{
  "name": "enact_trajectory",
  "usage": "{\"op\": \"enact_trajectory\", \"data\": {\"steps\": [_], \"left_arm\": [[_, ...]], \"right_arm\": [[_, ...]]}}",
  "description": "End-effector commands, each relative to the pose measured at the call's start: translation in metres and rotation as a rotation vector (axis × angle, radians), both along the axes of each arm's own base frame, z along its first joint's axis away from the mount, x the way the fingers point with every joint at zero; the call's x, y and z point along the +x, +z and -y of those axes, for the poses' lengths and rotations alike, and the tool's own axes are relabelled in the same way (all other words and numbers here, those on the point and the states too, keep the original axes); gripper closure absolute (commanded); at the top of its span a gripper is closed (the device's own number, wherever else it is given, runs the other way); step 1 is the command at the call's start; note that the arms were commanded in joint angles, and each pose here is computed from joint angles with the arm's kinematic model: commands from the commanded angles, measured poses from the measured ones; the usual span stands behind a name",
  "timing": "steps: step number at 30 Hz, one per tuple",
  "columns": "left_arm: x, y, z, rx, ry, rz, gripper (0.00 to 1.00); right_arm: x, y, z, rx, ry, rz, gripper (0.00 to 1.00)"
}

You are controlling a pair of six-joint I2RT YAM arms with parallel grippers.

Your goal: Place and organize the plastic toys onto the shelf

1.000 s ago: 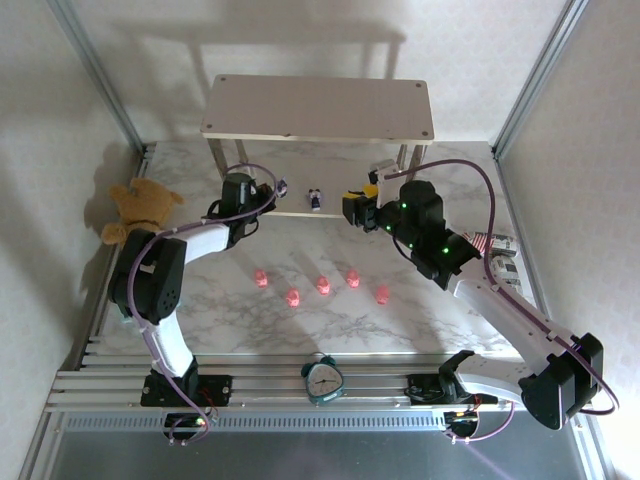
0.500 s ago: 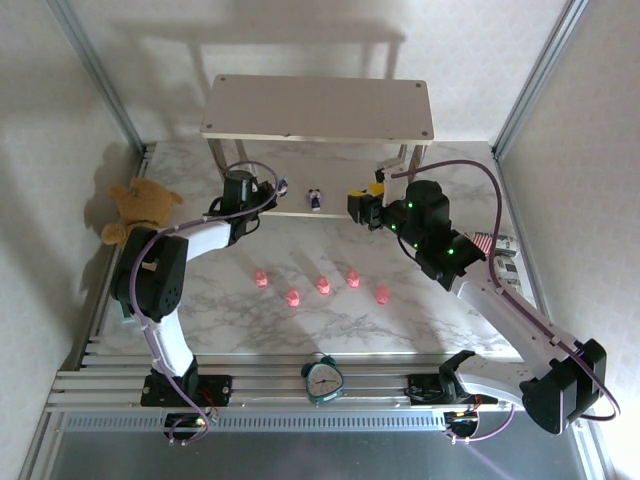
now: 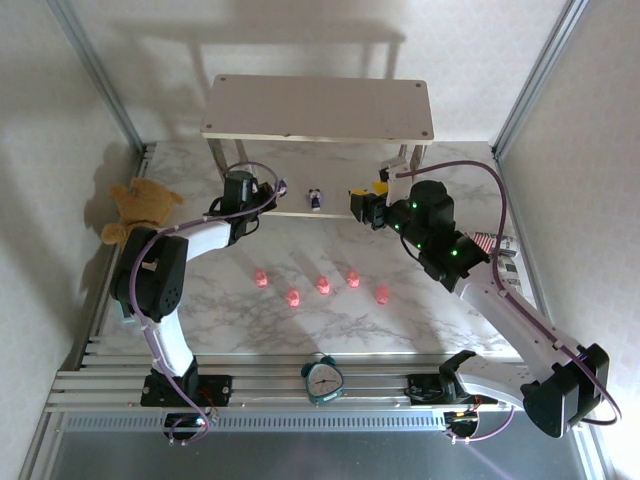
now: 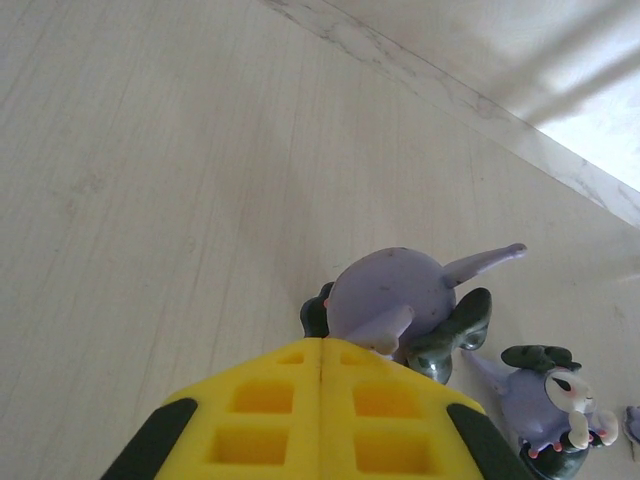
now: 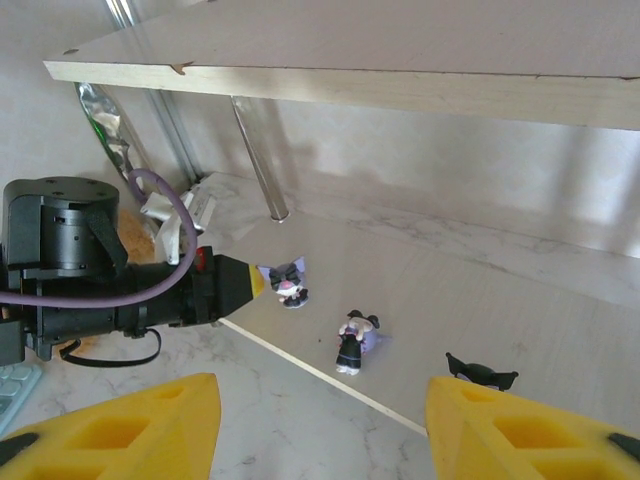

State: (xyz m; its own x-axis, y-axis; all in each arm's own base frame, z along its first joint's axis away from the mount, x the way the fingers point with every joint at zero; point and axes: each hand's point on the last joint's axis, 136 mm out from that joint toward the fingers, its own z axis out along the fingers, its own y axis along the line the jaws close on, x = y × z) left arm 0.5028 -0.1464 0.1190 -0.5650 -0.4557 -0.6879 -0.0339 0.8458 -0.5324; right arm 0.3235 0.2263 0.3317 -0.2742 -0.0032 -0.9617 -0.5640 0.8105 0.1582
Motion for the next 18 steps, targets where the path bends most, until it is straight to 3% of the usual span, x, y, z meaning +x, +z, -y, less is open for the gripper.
{"op": "enact_trajectory", "data": {"steps": [1,18], "left_arm": [[0.01,0.009,-0.021,0.02,0.077,0.011,1.0],[0.015,0.014,-0.032,0.051,0.099,0.019,1.0]], "right_arm": [[-0.004,0.005,0.002,0.027,0.008,0.008,0.43],[-0.006,0.006,0.003,0.029,0.008,0.007,0.42]]}}
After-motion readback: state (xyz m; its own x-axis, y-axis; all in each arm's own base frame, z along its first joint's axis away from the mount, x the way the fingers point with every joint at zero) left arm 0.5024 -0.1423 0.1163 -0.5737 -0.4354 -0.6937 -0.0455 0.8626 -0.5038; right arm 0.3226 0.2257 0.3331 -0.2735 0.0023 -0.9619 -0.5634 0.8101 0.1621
